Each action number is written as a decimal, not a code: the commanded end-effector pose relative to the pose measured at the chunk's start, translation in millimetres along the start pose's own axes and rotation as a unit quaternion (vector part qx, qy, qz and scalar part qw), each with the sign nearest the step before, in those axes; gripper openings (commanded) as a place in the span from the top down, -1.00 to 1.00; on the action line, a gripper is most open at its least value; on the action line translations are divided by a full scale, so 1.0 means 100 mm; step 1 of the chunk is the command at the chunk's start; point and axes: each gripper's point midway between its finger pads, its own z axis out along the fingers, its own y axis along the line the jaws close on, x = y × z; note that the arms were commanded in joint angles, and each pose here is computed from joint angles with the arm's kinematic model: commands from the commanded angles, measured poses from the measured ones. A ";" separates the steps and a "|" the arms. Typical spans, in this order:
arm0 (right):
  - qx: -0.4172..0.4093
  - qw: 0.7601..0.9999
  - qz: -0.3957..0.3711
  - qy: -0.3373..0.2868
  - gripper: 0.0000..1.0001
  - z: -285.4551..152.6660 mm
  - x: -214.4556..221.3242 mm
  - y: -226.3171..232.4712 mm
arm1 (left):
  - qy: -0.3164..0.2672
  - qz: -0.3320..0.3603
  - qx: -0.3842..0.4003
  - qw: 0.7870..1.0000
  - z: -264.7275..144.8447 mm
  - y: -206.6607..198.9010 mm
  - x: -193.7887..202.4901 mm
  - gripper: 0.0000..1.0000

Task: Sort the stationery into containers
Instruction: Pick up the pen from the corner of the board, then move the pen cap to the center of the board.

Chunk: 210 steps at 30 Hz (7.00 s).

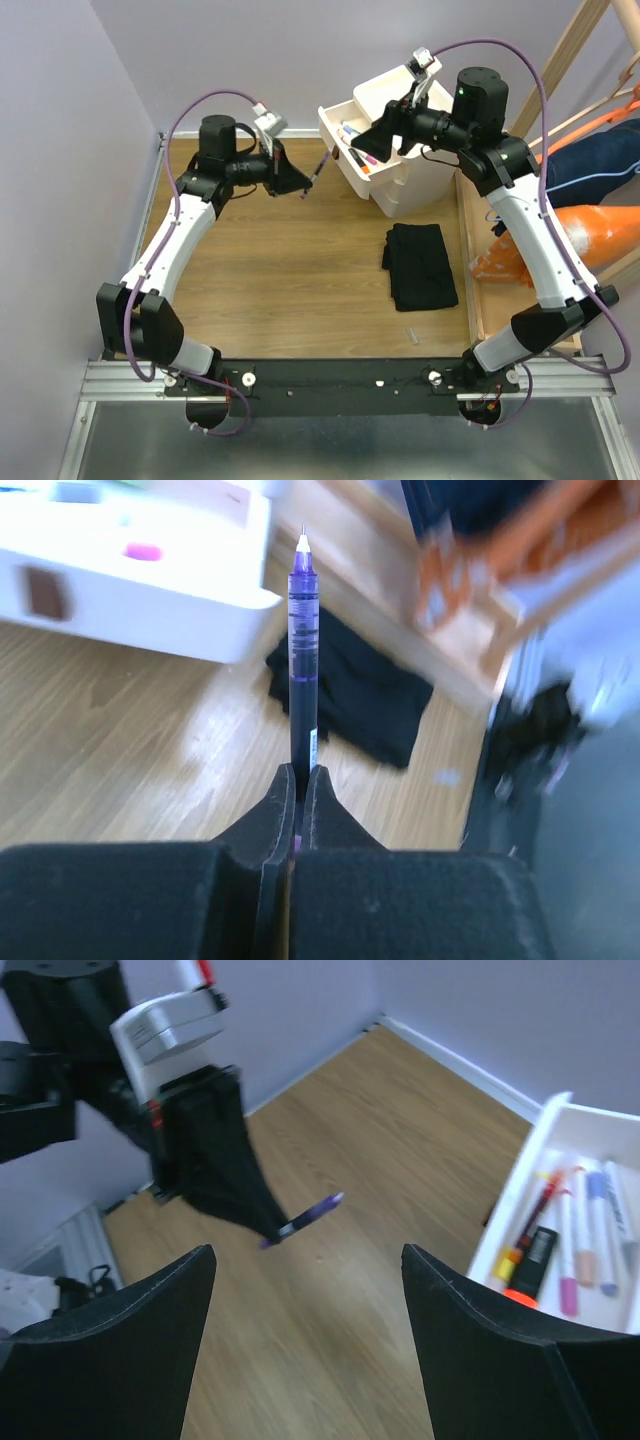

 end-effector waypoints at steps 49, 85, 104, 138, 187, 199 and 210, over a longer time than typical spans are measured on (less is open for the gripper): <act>-0.121 0.988 0.088 -0.038 0.99 1.30 -0.02 0.39 | -0.171 -0.122 0.051 0.976 -0.17 0.05 -1.02 0.36; -0.069 0.904 -0.199 0.371 -0.24 -1.11 2.40 0.27 | 0.139 -0.217 -0.100 0.961 -0.64 -0.05 1.20 1.00; 0.098 0.874 -0.013 0.476 -0.15 -0.71 3.12 0.10 | 0.122 -0.182 -0.155 0.963 -0.71 0.12 1.15 1.00; 0.295 0.703 0.252 0.596 -0.04 -1.69 4.30 0.23 | 0.147 -0.152 -0.177 0.961 -0.62 0.52 1.02 1.00; 0.023 0.851 0.013 0.524 0.99 0.27 3.94 0.73 | 0.114 -0.133 -0.220 0.960 -1.19 0.17 1.01 0.99; -0.020 0.782 -0.362 0.508 0.99 0.47 4.34 0.46 | 0.115 -0.143 -0.269 0.945 -1.42 0.19 1.00 1.00; -0.028 0.704 -0.552 0.447 0.32 0.34 4.19 0.07 | 0.106 -0.160 -0.253 0.948 -1.35 0.27 1.00 1.00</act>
